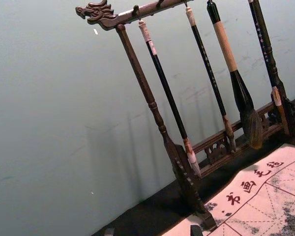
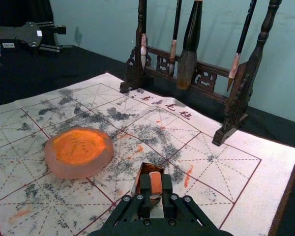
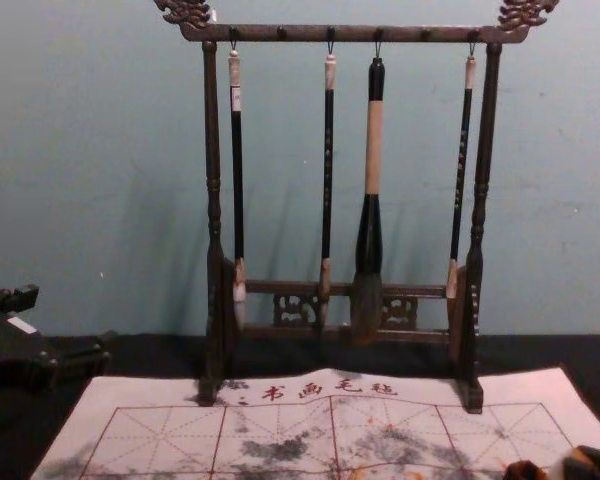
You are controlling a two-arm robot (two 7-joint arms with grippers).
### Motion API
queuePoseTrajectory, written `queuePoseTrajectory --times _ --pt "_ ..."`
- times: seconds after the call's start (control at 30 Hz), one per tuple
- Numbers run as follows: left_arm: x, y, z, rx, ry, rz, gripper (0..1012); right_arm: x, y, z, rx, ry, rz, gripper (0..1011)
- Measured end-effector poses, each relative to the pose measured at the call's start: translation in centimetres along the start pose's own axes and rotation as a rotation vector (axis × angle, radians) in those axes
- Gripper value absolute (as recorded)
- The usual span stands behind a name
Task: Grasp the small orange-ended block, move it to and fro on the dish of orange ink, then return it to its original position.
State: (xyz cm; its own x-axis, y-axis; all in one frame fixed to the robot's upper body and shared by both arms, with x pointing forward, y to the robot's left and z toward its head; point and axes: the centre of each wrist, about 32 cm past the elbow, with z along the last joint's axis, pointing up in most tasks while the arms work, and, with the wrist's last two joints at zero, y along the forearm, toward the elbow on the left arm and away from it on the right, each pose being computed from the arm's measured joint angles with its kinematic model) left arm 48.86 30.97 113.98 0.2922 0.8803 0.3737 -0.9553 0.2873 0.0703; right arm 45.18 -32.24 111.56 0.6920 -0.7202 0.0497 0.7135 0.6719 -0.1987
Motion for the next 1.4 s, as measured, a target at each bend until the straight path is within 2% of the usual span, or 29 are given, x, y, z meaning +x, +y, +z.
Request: queuePoseTrajectory --times 0.03,0.87,1.4 --pt "0.00 0.00 0.00 0.000 0.000 0.000 1002 0.0 0.0 0.0 0.000 0.000 0.000 108" --pt "0.00 0.00 0.00 0.000 0.000 0.000 1001 0.0 0.0 0.0 -0.001 -0.001 0.000 108" --pt "0.00 0.00 0.00 0.000 0.000 0.000 1001 -0.2 -0.1 1.1 0.022 -0.033 0.017 107"
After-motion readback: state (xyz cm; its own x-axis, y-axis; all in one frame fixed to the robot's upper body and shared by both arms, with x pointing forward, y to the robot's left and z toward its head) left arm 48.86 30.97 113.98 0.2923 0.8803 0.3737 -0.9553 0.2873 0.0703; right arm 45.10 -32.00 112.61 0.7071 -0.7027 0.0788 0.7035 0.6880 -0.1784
